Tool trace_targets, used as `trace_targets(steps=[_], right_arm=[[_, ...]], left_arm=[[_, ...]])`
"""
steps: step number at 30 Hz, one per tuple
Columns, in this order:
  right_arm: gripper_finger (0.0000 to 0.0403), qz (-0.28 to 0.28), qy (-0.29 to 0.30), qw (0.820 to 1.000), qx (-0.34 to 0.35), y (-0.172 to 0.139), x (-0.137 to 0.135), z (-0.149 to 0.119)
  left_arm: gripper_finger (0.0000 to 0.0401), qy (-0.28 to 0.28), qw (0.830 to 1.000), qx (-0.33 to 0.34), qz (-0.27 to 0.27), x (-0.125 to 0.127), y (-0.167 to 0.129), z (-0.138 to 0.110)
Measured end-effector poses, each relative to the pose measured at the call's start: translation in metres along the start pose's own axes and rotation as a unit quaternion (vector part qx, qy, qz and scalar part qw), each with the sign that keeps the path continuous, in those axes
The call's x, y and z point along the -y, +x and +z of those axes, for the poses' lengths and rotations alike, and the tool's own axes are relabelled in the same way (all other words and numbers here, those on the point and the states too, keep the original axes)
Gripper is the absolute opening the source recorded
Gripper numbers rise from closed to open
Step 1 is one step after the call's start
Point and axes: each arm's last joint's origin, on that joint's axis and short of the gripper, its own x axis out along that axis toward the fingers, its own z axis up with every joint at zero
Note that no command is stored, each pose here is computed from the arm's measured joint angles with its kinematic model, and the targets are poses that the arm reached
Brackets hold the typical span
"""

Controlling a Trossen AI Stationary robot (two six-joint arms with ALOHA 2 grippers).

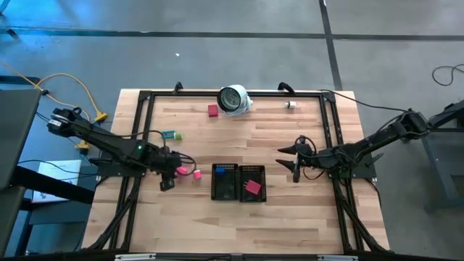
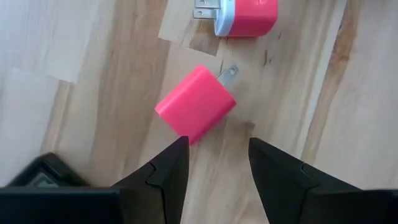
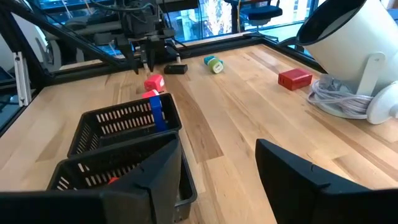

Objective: Pick & Place Office items
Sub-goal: Put the pink charger adapter into the right black bin

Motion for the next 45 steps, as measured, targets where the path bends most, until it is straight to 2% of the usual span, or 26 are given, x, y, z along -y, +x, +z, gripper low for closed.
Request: trace_targets(steps=[8,15,26,32,38,42,45], right_arm=[[0.0194,-0.001,0.003,1.000,0.000,0.000,0.000,0.000],[0.0194,-0.001,0.002,1.000,-0.001,0.000,0.000,0.000],[0.0194,-0.001,0.001,1.000,-0.004,0.000,0.000,-0.001],[0.0194,-0.001,0.003,1.000,-0.007,0.000,0.000,-0.001],[0.0194,-0.006,0.022,0.999,-0.025,0.000,0.001,-0.005],[0.0194,-0.007,0.033,0.999,-0.033,0.000,0.002,-0.007],[0.0194,0.004,0.033,0.999,-0.039,0.000,0.001,-0.007]], left_arm=[[0.0161,0.089,0.994,0.040,0.046,0.002,-0.013,0.013],[0.0161,0.097,0.994,0.013,0.041,0.002,-0.005,0.015],[0.0161,0.115,0.988,-0.073,0.073,0.006,0.030,0.015],[0.0161,0.143,0.986,-0.048,0.068,0.010,0.035,0.024],[0.0161,0.122,0.990,-0.013,0.070,0.014,0.021,0.045],[0.0161,0.095,0.995,-0.001,0.030,0.018,0.012,0.059],[0.0161,0.038,0.999,0.000,0.000,0.019,0.008,0.065]])
